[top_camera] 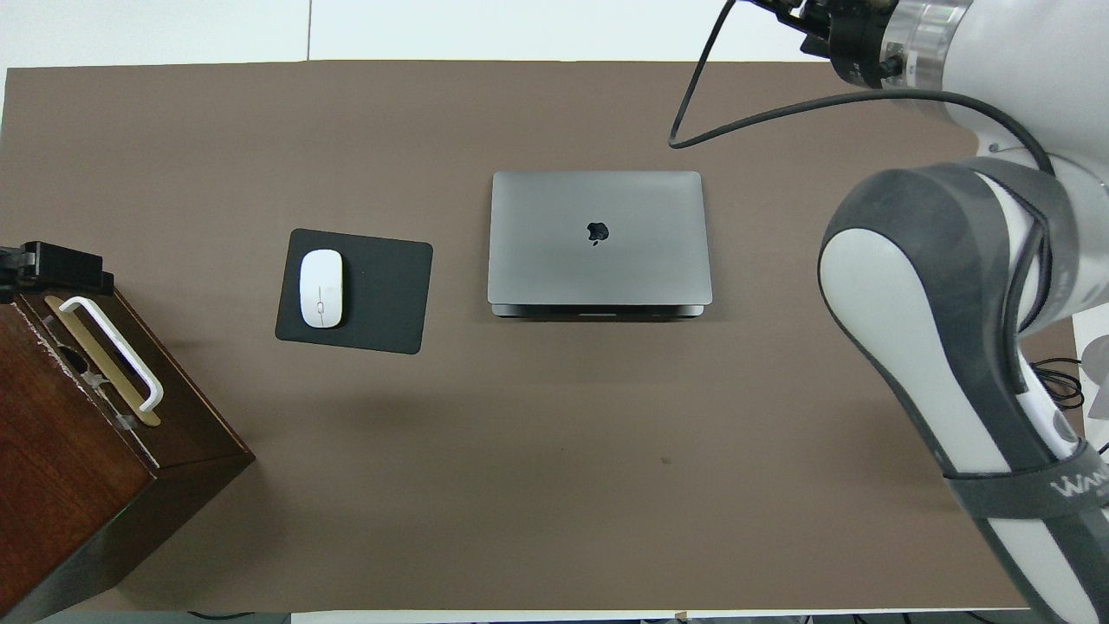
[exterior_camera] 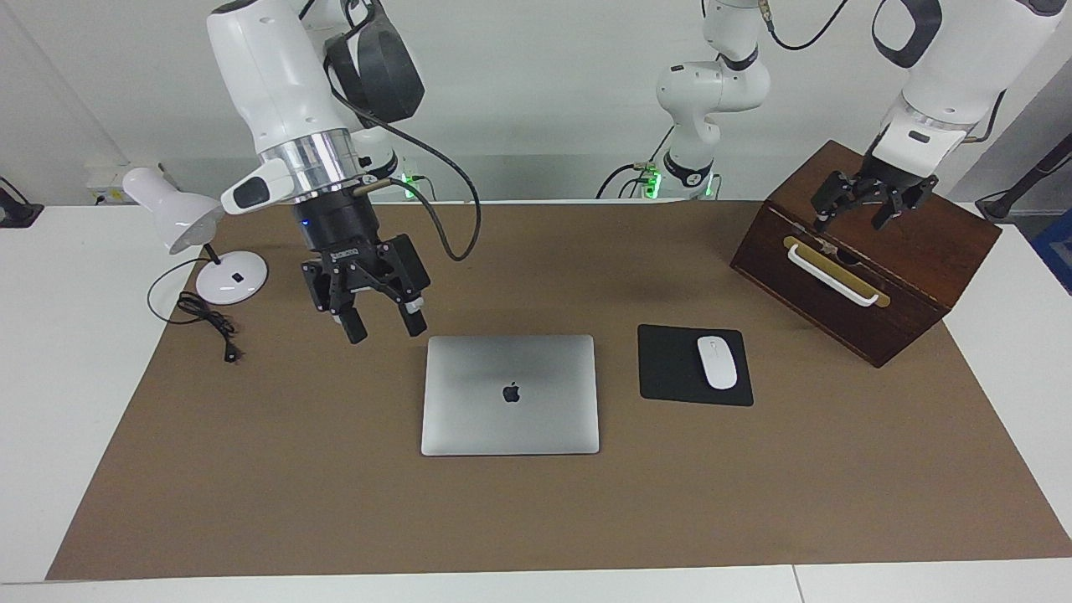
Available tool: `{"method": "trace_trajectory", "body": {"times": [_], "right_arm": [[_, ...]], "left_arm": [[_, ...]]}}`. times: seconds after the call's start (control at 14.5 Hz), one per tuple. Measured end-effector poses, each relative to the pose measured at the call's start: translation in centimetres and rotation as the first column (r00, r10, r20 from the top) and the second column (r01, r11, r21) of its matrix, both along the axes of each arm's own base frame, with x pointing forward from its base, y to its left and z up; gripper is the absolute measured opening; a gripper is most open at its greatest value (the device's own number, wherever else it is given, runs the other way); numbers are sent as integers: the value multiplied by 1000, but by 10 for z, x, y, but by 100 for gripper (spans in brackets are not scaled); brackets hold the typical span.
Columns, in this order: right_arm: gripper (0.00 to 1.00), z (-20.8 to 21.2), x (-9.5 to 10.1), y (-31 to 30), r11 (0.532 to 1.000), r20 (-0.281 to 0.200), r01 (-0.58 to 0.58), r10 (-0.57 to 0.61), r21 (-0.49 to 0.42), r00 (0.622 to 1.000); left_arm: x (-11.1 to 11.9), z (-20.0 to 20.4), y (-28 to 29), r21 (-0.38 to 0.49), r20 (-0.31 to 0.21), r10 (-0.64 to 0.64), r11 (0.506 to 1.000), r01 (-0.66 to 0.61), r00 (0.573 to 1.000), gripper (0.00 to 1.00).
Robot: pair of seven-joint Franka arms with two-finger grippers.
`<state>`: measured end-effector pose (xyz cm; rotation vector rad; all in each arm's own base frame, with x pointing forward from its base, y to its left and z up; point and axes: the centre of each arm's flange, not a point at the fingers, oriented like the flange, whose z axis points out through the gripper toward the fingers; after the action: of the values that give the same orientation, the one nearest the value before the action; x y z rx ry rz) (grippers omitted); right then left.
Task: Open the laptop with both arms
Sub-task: 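Reach the right gripper over the laptop's far edge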
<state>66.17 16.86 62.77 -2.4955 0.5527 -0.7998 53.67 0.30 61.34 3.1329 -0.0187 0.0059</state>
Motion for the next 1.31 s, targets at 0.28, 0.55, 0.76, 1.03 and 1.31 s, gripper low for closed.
{"method": "trace_trajectory", "body": {"times": [0.28, 0.55, 0.76, 1.03, 1.31], "right_arm": [[100, -10, 1, 9, 998, 7, 46, -46, 52, 999], [100, -13, 1, 8, 997, 8, 54, -54, 58, 999], [100, -14, 1, 8, 997, 6, 54, -54, 57, 999], [100, -14, 1, 8, 997, 6, 54, -54, 57, 999], [100, -14, 1, 9, 996, 1, 63, -63, 66, 998]], "left_arm": [[0, 0, -1, 0, 0, -1, 1000, 1, 1000, 100], [0, 0, 0, 0, 1, 0, 1000, 0, 1000, 100], [0, 0, 0, 0, 1, 0, 1000, 0, 1000, 100], [0, 0, -1, 0, 1, -1, 1000, 1, 1000, 100], [0, 0, -2, 0, 1, -3, 1000, 3, 1000, 100]]}}
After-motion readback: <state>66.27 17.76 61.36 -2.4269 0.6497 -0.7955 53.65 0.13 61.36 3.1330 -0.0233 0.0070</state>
